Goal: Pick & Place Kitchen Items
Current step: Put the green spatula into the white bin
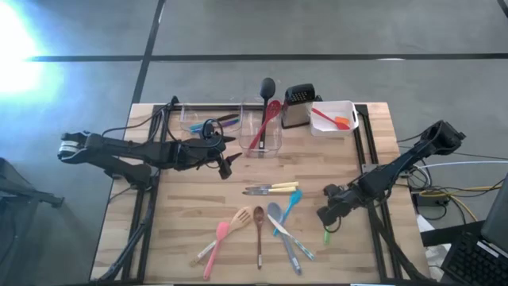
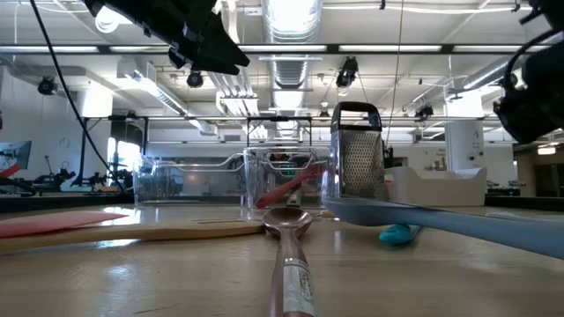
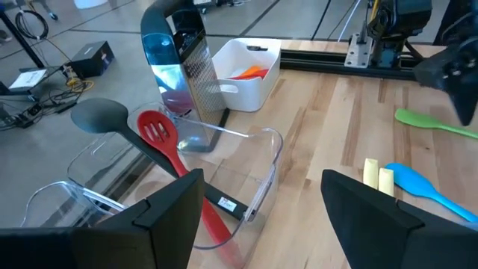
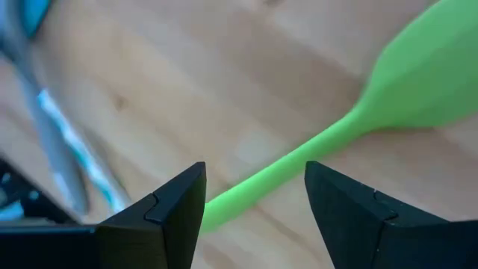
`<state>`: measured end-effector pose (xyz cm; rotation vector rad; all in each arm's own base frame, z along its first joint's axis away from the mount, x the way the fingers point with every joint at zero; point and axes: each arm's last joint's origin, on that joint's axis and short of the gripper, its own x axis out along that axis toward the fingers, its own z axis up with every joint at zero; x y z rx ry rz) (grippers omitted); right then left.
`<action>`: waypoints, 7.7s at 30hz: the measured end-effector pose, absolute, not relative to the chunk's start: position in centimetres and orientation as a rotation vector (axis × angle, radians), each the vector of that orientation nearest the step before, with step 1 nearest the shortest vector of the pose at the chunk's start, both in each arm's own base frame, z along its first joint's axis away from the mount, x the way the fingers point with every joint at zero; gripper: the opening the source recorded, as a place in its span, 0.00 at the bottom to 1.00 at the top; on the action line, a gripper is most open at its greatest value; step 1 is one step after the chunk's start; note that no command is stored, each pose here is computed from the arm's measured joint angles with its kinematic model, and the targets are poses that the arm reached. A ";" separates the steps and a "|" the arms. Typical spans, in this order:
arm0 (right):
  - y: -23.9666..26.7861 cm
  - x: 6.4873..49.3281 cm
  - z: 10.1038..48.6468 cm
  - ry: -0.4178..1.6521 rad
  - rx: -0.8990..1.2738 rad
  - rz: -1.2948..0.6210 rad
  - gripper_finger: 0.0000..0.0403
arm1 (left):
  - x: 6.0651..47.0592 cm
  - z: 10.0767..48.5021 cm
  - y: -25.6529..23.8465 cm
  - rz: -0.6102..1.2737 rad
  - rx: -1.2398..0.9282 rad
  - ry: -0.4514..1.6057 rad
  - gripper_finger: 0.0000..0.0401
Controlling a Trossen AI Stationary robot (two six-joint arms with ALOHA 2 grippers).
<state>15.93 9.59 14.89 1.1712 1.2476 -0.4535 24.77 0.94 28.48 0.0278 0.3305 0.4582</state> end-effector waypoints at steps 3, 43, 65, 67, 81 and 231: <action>9.2 16.3 15.8 1.275 1.130 -0.477 0.54 | 24.8 28.7 0.9 0.456 0.032 0.326 0.68; 3.1 17.2 15.6 1.265 0.677 -0.667 0.55 | 24.6 28.7 0.9 0.450 0.061 0.336 0.68; 3.9 15.9 14.0 1.387 0.845 -0.651 0.89 | 24.6 28.8 1.0 0.451 0.064 0.337 0.68; 4.3 15.8 13.8 1.369 0.849 -0.654 0.89 | 24.6 28.8 1.0 0.451 0.064 0.337 0.68; 6.6 18.6 13.3 1.455 0.728 -0.678 0.87 | 24.6 28.8 1.2 0.459 0.063 0.334 0.68; 8.9 17.1 18.3 1.140 0.809 -0.727 0.02 | 24.7 29.4 1.3 0.465 0.049 0.310 0.68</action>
